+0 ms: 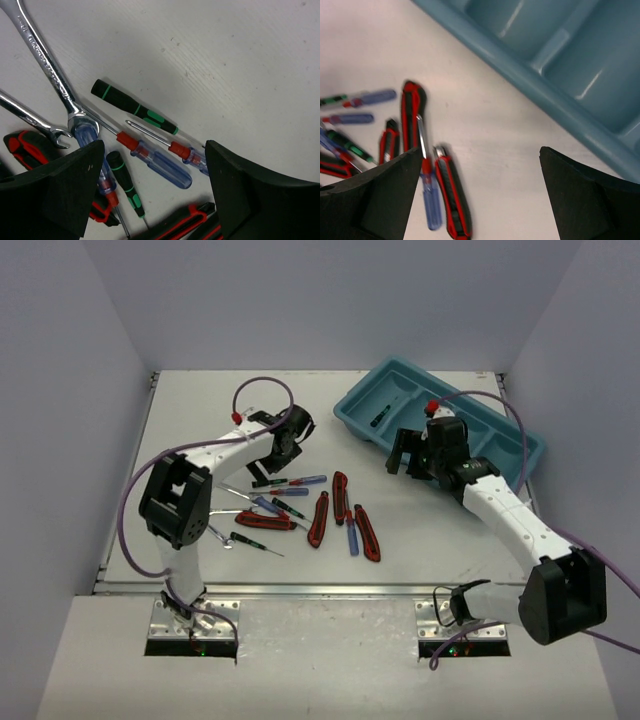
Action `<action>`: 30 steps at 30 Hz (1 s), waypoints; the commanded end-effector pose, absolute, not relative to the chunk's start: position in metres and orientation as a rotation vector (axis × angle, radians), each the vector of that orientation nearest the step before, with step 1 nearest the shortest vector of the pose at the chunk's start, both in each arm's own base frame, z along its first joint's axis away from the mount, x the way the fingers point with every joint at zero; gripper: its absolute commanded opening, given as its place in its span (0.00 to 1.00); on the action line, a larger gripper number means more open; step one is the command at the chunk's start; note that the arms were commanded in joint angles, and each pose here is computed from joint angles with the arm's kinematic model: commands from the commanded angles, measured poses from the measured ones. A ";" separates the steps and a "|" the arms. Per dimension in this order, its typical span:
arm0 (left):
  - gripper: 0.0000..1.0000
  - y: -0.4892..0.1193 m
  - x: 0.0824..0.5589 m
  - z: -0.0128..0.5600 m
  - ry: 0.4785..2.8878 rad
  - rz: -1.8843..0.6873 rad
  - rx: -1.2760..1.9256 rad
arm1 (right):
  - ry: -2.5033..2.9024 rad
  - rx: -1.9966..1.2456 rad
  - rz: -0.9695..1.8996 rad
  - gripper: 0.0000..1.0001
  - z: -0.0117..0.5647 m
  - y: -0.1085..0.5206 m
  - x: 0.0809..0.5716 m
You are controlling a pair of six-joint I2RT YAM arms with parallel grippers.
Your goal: Sort the tools into containers
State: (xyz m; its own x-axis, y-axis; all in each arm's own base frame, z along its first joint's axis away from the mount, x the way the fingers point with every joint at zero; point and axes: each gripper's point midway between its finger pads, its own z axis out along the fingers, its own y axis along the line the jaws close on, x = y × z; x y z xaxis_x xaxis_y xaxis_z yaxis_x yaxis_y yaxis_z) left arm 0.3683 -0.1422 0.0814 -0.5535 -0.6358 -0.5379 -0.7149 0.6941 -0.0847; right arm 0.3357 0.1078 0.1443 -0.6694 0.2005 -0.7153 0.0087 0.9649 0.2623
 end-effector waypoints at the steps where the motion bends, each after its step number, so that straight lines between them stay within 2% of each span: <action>1: 0.76 -0.137 0.377 0.073 2.316 0.249 -1.213 | 2.247 0.048 0.359 0.99 0.148 0.119 0.342; 3: 0.66 -0.131 0.377 0.066 2.309 0.302 -1.266 | 2.269 0.040 0.343 0.99 0.145 0.119 0.344; 15: 0.55 -0.118 0.383 0.032 2.336 0.283 -1.274 | 2.272 0.026 0.358 0.99 0.146 0.122 0.345; 23: 0.40 -0.123 0.385 0.009 2.379 0.287 -1.255 | 2.261 0.019 0.376 0.99 0.152 0.124 0.345; 30: 0.38 -0.124 0.394 0.000 2.375 0.290 -1.236 | 2.257 -0.002 0.396 0.99 0.153 0.127 0.343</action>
State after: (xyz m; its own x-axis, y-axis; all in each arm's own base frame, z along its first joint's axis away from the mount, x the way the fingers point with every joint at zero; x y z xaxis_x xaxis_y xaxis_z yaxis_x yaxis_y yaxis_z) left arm 0.3756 -0.1149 0.0165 -0.5182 -0.7091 -0.4782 -0.8162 0.5771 0.0286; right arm 0.3279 0.1202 0.1223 -0.7274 0.1248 -0.6748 -0.0819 0.9605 0.2658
